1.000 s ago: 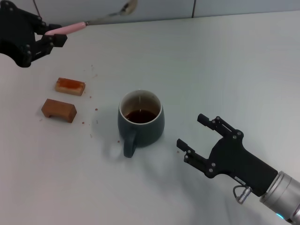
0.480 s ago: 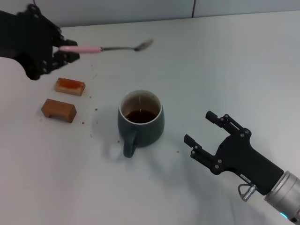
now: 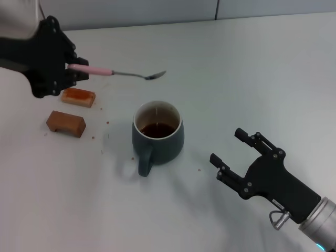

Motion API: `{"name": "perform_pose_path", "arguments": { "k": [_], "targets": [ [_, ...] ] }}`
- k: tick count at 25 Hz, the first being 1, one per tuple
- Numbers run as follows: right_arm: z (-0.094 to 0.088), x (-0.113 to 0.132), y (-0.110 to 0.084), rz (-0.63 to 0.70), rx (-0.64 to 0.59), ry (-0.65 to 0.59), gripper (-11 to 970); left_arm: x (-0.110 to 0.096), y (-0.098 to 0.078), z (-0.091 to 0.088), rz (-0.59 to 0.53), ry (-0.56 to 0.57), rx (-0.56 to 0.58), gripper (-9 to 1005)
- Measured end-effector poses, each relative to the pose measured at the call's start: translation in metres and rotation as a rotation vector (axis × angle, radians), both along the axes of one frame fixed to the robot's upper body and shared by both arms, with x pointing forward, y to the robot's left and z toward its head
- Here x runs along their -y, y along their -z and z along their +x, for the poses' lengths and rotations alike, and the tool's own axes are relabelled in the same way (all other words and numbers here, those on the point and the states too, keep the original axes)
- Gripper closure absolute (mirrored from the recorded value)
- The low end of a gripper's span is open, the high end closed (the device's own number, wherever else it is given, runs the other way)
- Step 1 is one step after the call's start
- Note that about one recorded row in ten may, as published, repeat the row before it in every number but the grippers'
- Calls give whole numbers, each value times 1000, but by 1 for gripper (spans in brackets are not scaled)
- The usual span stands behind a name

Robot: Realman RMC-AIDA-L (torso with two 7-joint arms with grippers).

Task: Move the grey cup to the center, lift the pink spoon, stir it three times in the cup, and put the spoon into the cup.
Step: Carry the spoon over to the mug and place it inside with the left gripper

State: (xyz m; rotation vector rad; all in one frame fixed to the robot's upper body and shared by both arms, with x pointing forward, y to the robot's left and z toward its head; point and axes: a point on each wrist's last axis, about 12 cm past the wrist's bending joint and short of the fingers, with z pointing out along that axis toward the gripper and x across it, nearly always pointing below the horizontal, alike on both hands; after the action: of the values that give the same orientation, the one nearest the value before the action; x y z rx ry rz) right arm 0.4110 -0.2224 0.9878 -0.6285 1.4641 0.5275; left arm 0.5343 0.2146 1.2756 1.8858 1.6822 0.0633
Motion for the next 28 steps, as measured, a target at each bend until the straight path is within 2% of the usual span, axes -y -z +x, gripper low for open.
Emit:
{"name": "perform_pose_path", "arguments": {
  "k": [7, 15, 17, 28],
  "targets": [
    [-2, -1, 0, 5, -4, 2, 204, 11, 7, -9, 88, 47, -14, 872],
    [-2, -2, 0, 9, -6, 3, 203, 19, 13, -11, 139, 60, -15, 871],
    [-2, -2, 0, 10, -6, 2, 203, 22, 17, -10, 181, 59, -11, 871],
    [-2, -2, -1, 16, 3, 0, 204, 36, 21, -11, 219, 97, -11, 871]
  ]
}}
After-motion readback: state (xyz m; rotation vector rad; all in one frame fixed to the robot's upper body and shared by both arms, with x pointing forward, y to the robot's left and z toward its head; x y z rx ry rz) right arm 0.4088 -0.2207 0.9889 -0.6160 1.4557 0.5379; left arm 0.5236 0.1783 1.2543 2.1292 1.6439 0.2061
